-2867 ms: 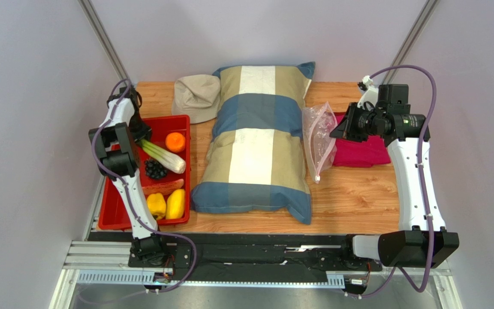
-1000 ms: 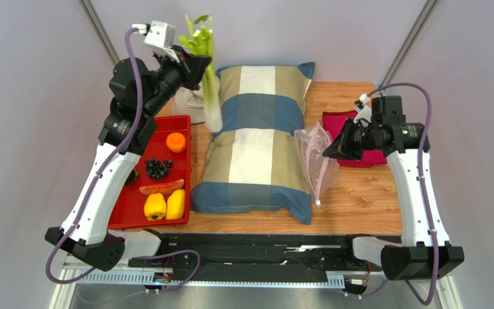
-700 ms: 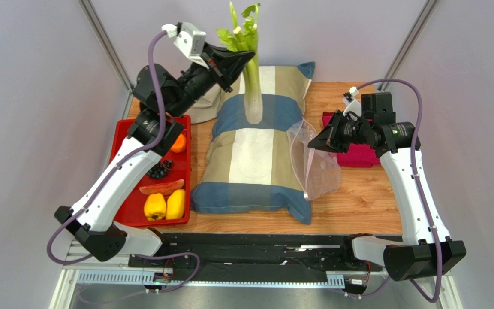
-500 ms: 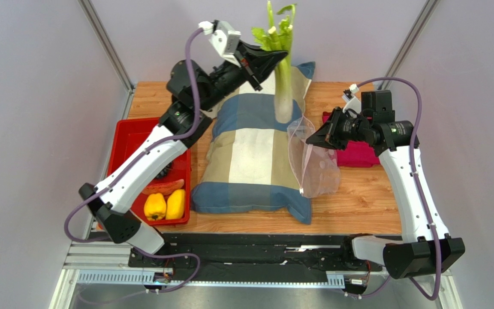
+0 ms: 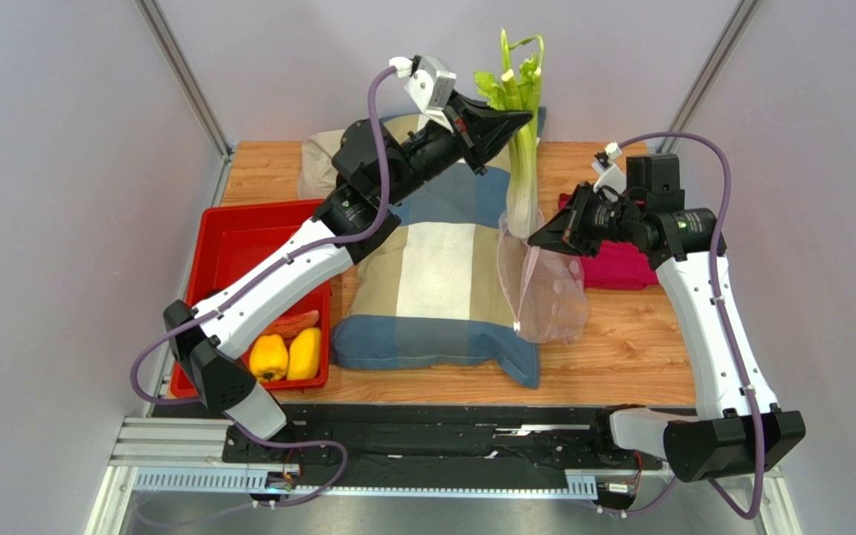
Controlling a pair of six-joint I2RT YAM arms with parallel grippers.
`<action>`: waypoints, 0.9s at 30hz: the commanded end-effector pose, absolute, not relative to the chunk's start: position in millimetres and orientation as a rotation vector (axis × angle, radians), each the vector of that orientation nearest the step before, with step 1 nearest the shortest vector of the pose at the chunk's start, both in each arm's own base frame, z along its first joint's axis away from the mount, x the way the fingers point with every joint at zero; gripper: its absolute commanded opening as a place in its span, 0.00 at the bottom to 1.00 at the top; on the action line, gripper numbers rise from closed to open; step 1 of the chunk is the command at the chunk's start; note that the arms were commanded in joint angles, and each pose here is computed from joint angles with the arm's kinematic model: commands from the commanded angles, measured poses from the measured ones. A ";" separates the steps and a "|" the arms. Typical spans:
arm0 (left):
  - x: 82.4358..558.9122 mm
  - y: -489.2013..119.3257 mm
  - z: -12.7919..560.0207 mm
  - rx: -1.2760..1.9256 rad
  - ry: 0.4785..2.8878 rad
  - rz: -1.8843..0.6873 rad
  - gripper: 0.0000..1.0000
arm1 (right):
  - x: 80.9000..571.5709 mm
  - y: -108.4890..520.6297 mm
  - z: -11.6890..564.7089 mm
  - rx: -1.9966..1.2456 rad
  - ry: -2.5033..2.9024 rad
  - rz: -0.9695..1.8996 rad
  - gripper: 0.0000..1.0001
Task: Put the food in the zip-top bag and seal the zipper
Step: Place the fake vegetable in the zipper food storage bag.
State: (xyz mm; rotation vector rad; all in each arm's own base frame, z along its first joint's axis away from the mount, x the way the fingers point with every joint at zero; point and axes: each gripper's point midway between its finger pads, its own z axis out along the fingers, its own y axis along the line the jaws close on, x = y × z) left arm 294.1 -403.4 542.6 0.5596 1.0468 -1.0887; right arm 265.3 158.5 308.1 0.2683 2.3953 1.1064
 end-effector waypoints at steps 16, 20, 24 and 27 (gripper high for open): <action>302.4 -384.9 523.6 0.276 1.298 -1.200 0.00 | 263.6 171.5 362.4 0.157 2.169 1.311 0.00; 299.6 -388.2 502.2 0.256 1.382 -1.201 0.00 | 266.8 168.4 377.5 0.173 2.096 1.341 0.00; 306.3 -383.7 490.0 0.204 1.419 -1.158 0.00 | 264.5 171.2 385.3 0.214 2.065 1.415 0.00; 303.4 -386.7 486.5 0.216 1.434 -1.159 0.00 | 264.1 173.8 381.6 0.274 2.059 1.476 0.00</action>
